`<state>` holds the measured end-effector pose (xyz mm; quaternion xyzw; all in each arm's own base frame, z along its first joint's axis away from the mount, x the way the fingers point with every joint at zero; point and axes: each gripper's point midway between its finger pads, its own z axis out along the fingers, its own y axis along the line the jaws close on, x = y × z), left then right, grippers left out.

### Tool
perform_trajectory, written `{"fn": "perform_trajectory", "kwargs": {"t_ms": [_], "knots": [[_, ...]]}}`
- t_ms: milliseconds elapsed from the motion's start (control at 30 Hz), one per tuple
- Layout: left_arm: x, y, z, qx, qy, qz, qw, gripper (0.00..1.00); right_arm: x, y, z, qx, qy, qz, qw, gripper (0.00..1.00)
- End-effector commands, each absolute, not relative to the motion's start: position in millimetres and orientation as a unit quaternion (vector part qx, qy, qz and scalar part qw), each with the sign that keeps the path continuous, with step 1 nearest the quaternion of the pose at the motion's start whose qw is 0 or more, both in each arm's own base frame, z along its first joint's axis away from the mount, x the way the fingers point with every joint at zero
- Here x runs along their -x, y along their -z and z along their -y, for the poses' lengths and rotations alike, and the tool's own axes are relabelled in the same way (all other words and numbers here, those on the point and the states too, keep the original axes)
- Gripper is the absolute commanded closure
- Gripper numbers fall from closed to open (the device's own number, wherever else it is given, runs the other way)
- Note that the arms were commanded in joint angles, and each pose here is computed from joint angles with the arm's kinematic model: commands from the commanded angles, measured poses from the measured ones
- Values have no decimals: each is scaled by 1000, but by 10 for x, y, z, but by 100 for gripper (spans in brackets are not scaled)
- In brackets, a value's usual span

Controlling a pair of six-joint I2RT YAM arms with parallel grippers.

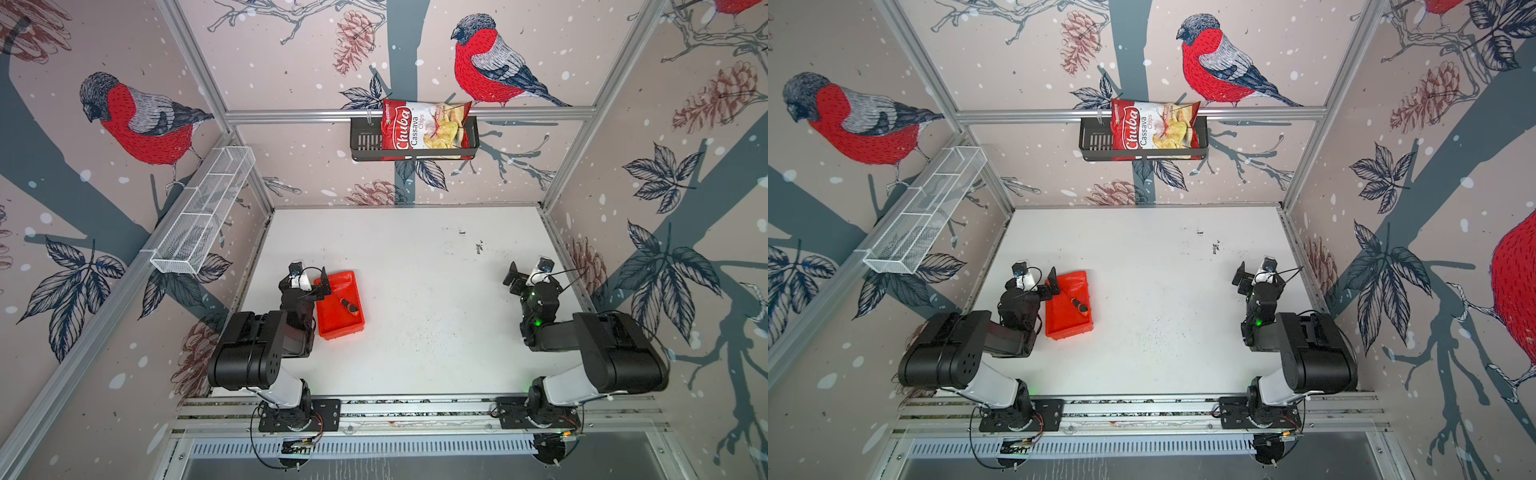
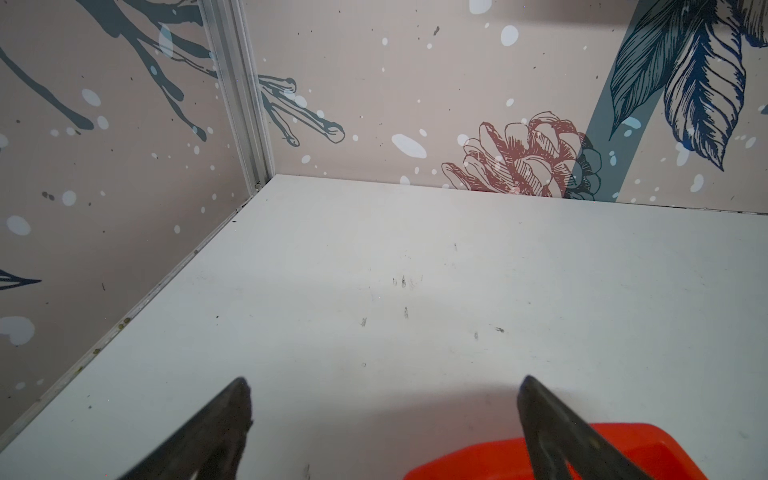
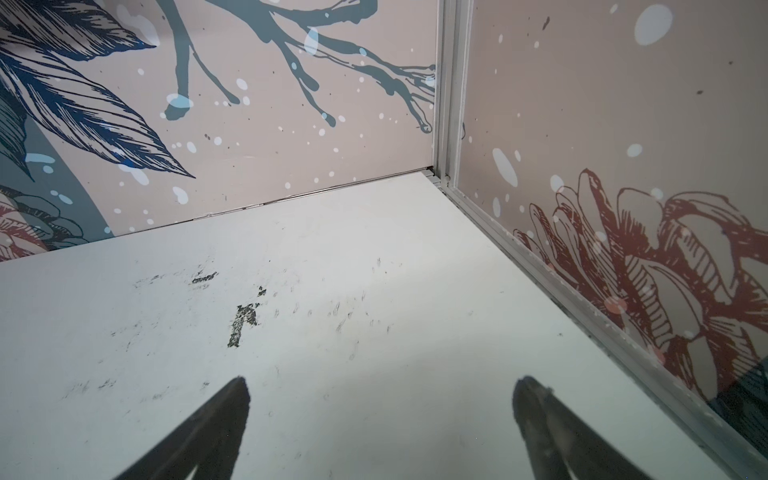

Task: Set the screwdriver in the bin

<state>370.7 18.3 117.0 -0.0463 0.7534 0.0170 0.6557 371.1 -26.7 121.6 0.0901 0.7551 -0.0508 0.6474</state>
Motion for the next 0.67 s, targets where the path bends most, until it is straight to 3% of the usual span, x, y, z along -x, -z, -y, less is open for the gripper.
{"fn": "perform_trajectory", "kwargs": {"t_ms": [0, 633], "knots": [[-3731, -1313, -152, 36, -14, -735, 677, 2, -3735, -1246, 220, -82, 37, -753, 652, 0], [-3783, -1290, -60, 12, -13, -742, 670, 2, -3737, -1242, 219, -82, 38, -754, 651, 0]]}}
